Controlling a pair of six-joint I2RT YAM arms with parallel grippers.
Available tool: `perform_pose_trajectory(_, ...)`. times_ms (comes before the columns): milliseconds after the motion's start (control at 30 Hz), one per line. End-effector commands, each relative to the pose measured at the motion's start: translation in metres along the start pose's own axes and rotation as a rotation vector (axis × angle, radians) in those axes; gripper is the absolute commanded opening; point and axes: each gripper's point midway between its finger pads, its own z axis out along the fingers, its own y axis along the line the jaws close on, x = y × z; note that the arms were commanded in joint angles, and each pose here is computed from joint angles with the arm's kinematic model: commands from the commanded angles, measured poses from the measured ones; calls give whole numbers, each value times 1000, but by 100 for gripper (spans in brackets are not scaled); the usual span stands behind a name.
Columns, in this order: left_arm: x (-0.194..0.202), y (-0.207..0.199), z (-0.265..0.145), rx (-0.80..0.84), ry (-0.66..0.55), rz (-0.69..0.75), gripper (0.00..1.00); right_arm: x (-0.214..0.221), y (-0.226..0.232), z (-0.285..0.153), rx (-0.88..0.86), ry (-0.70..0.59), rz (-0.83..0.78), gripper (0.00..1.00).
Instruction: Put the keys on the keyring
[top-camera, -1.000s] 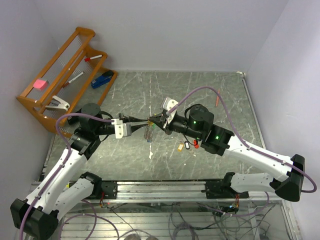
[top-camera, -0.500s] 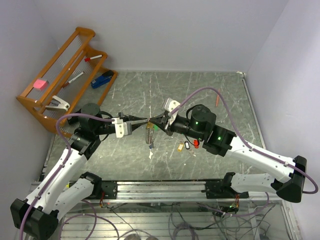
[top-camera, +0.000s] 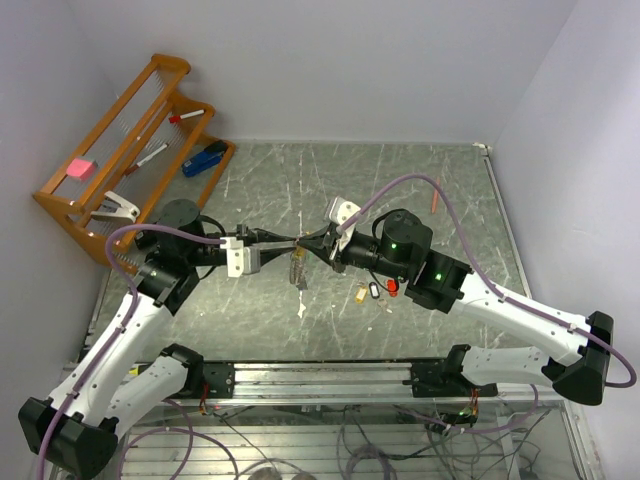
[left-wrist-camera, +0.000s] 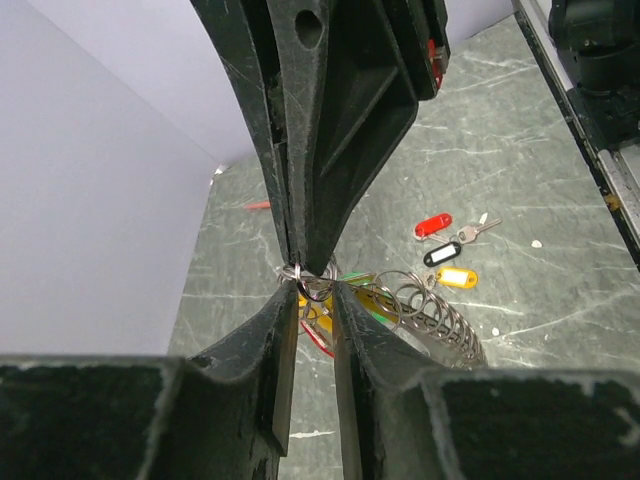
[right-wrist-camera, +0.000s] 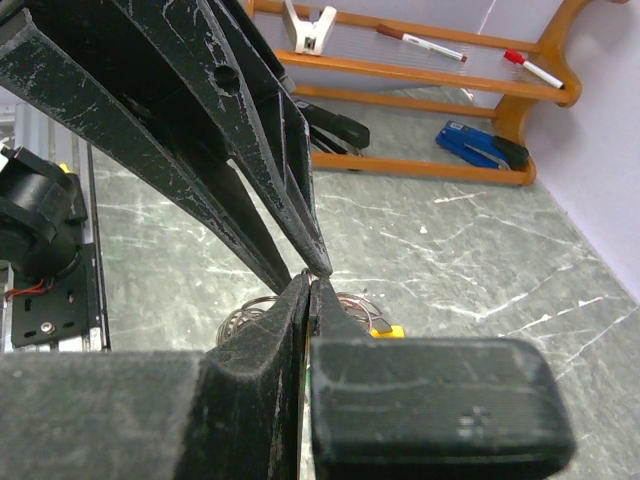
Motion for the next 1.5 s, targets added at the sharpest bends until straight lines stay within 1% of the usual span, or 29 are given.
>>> perform_pose_trajectory(0, -8, -6, -1, 51, -21, 14, 30, -25, -6, 0, 20, -81, -15, 0)
perform_pose_trajectory(167, -3, -7, 0, 53, -8, 15, 26, -30, -6, -1, 18, -89, -19, 0)
perform_pose_trajectory(233, -1, -6, 0, 52, -5, 14, 20, -30, -5, -1, 13, -91, -18, 0)
perform_pose_trajectory(300, -1, -6, 1, 54, -5, 11, 9, -31, -4, -2, 6, -92, -23, 0)
perform_pose_trajectory(333, -1, -5, 1, 54, -5, 10, 7, -30, -3, -2, 1, -92, -23, 0)
perform_pose_trajectory(567, -4, -3, 2, 54, -15, 14, 7, -27, 1, -3, -19, -90, -21, 0)
perform_pose_trajectory(767, -7, -5, 2, 73, -25, 5, 7, -27, -2, -5, -1, -89, -35, 0)
perform_pose_trajectory(800, -8, -5, 3, 77, -30, 0, 8, -27, -2, -5, 1, -90, -36, 0)
perform_pose_trajectory(867, -11, -4, 3, 77, -39, -10, 14, -28, -2, -5, -1, -92, -37, 0)
perform_pose_trajectory(900, -11, -5, 3, 80, -42, -15, 15, -28, -2, -4, -2, -91, -36, 0)
perform_pose_trajectory(1100, -10, -8, 4, 93, -43, -33, 21, -29, -3, -5, 3, -96, -36, 0)
perform_pose_trajectory(1200, -11, -8, 4, 92, -47, -36, 22, -29, -3, -5, 5, -98, -36, 0)
perform_pose_trajectory(1367, -10, -11, 4, 106, -51, -41, 18, -32, -4, -4, 6, -113, -38, 0)
perform_pose_trajectory(1467, -11, -11, 5, 111, -61, -43, 10, -32, -3, -3, 1, -113, -34, 0)
